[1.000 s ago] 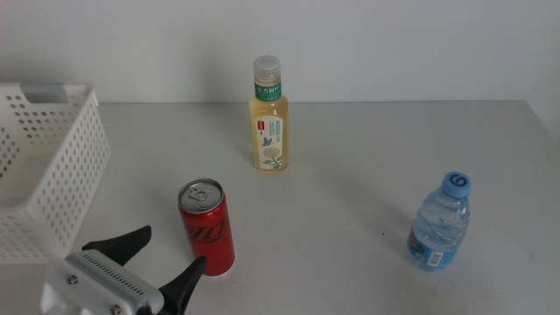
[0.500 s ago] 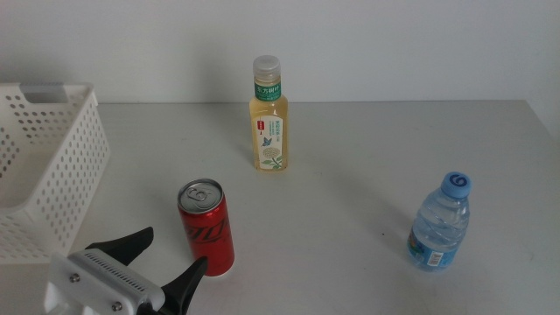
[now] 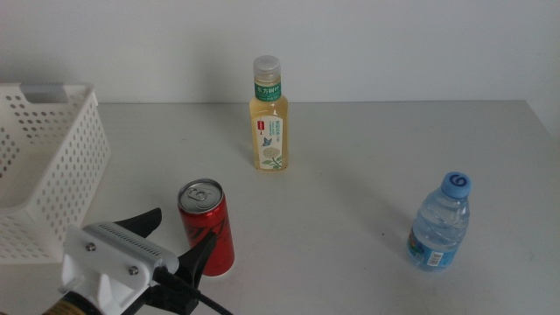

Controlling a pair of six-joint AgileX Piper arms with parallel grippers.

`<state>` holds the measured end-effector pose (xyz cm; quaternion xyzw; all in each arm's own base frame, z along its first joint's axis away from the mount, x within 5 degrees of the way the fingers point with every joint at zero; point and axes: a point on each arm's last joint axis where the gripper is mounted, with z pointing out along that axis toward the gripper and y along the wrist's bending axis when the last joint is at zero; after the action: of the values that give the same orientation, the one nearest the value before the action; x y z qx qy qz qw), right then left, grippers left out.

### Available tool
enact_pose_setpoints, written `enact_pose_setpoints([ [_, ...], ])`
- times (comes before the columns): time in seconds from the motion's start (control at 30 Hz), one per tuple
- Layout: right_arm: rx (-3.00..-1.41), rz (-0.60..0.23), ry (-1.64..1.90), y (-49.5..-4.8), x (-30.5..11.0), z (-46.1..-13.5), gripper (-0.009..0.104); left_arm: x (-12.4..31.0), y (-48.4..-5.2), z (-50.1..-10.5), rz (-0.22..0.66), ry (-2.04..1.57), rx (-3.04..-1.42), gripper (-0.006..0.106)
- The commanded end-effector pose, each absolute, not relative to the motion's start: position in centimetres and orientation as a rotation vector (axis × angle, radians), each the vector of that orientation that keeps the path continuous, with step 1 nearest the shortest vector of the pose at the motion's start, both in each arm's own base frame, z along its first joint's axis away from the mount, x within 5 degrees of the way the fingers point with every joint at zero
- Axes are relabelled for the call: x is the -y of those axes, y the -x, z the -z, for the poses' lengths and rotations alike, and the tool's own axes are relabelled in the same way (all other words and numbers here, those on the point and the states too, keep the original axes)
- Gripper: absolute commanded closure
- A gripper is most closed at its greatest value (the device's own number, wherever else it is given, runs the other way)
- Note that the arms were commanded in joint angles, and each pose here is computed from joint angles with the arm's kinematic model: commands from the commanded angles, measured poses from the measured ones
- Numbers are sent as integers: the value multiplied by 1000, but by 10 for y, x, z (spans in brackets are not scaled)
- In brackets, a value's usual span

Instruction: Use arms to grab the bottles and put them into the dustbin to the left of the table.

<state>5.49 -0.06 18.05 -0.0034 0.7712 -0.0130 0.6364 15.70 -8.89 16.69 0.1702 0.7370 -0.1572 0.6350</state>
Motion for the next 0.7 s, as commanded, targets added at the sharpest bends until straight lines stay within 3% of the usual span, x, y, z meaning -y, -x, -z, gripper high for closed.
enact_pose_setpoints([
  [0.0,-1656,56,15,-54,1,-191,1,94,-165,-178,372,-355,-1599,7],
  [0.67,-1656,56,15,-54,1,-191,1,123,-216,-146,378,-294,-1626,7],
])
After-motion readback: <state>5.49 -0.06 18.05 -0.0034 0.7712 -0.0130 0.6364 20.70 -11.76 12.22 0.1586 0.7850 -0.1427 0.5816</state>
